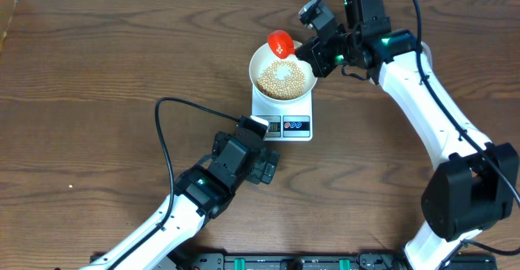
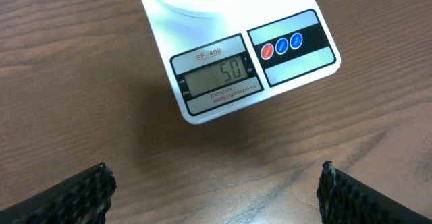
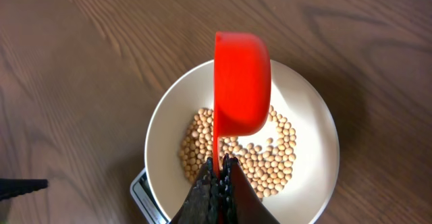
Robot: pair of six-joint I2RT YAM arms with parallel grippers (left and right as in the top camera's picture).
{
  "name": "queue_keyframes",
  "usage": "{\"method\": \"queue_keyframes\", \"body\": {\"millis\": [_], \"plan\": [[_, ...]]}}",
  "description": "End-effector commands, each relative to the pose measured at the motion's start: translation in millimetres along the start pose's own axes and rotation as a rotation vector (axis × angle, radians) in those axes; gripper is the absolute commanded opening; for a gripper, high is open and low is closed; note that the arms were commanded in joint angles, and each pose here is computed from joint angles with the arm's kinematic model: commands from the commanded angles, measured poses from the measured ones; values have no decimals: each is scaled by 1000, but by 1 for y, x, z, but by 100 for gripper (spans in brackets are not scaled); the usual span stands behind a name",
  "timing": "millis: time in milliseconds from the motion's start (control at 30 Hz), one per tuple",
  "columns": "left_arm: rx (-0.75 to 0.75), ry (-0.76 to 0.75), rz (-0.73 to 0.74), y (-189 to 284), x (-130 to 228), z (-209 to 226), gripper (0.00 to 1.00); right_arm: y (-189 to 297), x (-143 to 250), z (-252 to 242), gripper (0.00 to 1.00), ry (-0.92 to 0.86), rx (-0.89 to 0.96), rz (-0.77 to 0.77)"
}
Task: Scoop item into bowl and weigh 50g on scale
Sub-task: 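Raise the scoop out of the bowl and carry it right, then lower the red scoop into the clear soybean tub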
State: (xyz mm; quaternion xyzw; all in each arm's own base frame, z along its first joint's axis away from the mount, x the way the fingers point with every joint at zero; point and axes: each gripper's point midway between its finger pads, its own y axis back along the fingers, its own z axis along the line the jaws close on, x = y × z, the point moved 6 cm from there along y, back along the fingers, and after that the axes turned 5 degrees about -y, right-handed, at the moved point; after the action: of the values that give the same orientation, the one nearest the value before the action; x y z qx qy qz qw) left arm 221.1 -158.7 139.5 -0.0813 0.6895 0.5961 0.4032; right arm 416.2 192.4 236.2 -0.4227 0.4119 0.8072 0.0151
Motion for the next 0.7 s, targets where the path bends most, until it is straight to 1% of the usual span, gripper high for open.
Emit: {"method": "queue_keyframes", "body": {"millis": [0, 167, 200, 333, 533, 667], "plan": [[-1, -7, 0, 0, 2, 0, 98, 34, -21, 7, 1, -7, -14, -90], [-1, -7, 0, 0, 2, 0, 98, 54, -25, 2, 1, -91, -103, -140], [-1, -7, 0, 0, 2, 0, 98, 62, -26, -3, 1, -137, -149, -159], [-1, -7, 0, 0, 2, 0, 98, 79, -28, -17, 1, -239, -211, -199], [-1, -7, 0, 0, 2, 0, 98, 102, -27, -49, 1, -396, -182, -250], [-1, -7, 0, 0, 2, 0, 98, 119, -28, -64, 1, -413, -196, -299]]}}
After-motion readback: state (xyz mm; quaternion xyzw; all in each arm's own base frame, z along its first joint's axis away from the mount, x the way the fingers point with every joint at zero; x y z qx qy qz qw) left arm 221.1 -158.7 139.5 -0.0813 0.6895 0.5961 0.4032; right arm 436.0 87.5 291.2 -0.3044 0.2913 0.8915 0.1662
